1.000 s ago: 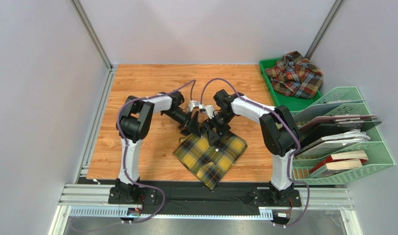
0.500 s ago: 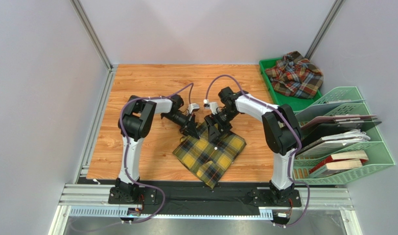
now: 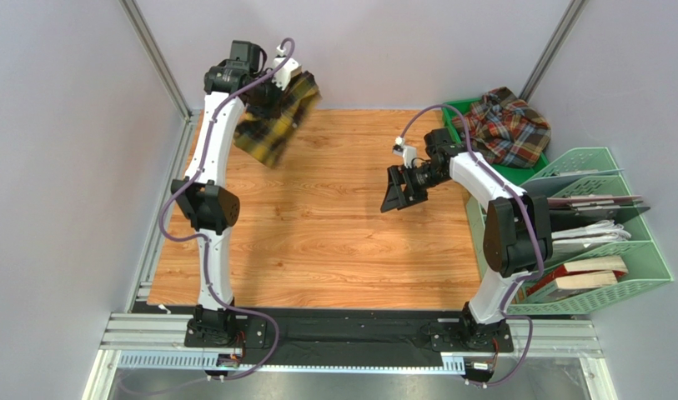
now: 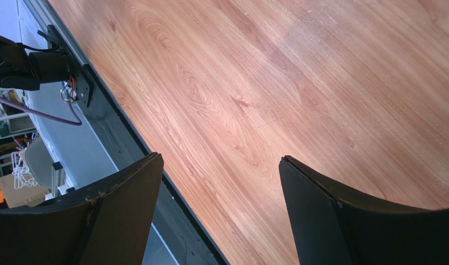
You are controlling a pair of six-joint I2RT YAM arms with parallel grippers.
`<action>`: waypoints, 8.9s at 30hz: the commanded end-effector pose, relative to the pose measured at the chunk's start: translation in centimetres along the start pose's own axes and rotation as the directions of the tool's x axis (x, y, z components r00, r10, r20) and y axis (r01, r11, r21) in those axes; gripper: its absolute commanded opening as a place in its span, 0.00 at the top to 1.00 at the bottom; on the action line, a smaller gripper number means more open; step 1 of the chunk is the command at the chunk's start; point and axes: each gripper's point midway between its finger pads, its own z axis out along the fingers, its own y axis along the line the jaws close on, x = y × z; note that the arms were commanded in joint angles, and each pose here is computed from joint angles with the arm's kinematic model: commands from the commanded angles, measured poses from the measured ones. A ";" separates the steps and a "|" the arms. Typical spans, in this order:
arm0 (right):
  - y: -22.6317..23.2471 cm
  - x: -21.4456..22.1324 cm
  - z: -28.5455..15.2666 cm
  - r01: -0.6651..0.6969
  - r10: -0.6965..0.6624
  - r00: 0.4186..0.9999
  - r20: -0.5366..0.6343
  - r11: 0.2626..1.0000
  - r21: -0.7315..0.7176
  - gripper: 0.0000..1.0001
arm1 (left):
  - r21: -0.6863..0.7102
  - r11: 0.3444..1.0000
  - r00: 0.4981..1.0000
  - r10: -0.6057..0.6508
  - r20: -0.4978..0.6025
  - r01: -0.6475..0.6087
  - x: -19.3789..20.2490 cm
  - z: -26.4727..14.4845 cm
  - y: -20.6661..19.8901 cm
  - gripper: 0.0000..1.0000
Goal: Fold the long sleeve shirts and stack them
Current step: Fold the shirt, then neatly place the folded shirt to the corner
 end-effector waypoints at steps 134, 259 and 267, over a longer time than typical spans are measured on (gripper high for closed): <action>-2.0 -4.9 -1.8 -0.029 -0.006 0.987 0.163 0.977 0.212 0.10 | 0.147 0.977 0.939 -0.098 -0.329 0.153 15.1 4.2 -23.9 0.01; -5.8 -1.8 -5.1 -0.117 0.091 0.987 0.133 0.972 0.204 0.09 | -0.439 0.757 0.741 -0.621 -0.254 0.484 22.8 7.6 12.3 0.21; -5.7 -2.6 -5.3 -0.097 0.068 0.987 0.144 0.974 0.204 0.09 | -0.363 0.790 0.818 -0.564 -0.113 0.494 17.2 3.4 13.2 0.16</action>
